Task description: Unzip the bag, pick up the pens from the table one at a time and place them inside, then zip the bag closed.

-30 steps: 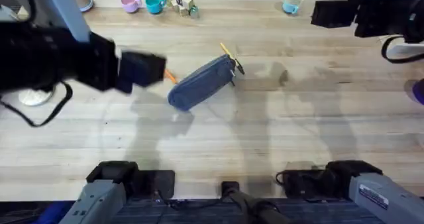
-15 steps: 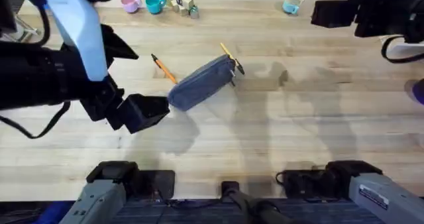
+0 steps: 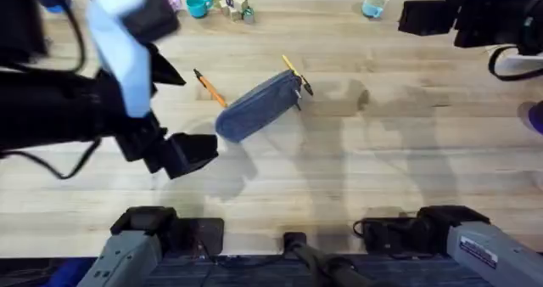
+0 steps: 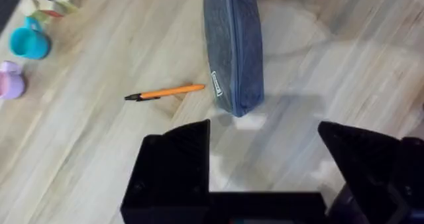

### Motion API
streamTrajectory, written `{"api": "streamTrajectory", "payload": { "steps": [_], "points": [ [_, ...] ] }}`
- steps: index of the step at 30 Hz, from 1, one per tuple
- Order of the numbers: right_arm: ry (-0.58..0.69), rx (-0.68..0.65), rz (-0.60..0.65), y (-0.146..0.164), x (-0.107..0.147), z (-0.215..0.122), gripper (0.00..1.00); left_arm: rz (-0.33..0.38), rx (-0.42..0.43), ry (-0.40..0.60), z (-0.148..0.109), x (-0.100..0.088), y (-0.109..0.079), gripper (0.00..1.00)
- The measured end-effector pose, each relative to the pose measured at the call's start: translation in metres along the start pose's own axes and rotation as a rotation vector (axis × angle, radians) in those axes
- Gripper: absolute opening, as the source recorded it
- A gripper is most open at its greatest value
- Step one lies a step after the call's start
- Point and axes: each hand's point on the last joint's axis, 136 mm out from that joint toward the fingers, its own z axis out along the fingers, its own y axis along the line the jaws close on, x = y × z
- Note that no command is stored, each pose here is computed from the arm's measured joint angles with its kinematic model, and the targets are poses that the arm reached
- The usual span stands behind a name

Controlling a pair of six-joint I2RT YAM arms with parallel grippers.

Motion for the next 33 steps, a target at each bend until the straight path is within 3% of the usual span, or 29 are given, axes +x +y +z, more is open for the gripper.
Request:
{"api": "streamTrajectory", "payload": {
  "steps": [4, 11, 24, 30, 33],
  "points": [
    [0.000, 0.000, 0.000, 0.000, 0.000, 0.000, 0.995, 0.007, 0.019, -0.013, 0.026, 0.010, 0.002, 0.996],
    [0.000, 0.000, 0.000, 0.000, 0.000, 0.000, 0.996, 0.021, -0.015, -0.079, 0.053, 0.009, 0.016, 0.994],
    [0.000, 0.000, 0.000, 0.000, 0.000, 0.000, 0.995, -0.115, 0.176, 0.040, 0.116, 0.042, 0.020, 0.983],
    [0.000, 0.000, 0.000, 0.000, 0.000, 0.000, 0.995, -0.145, 0.210, 0.068, 0.129, 0.049, 0.020, 0.679],
    [0.000, 0.000, 0.000, 0.000, 0.000, 0.000, 0.995, -0.148, 0.209, 0.065, 0.129, 0.048, 0.021, 0.384]
  ]
}}
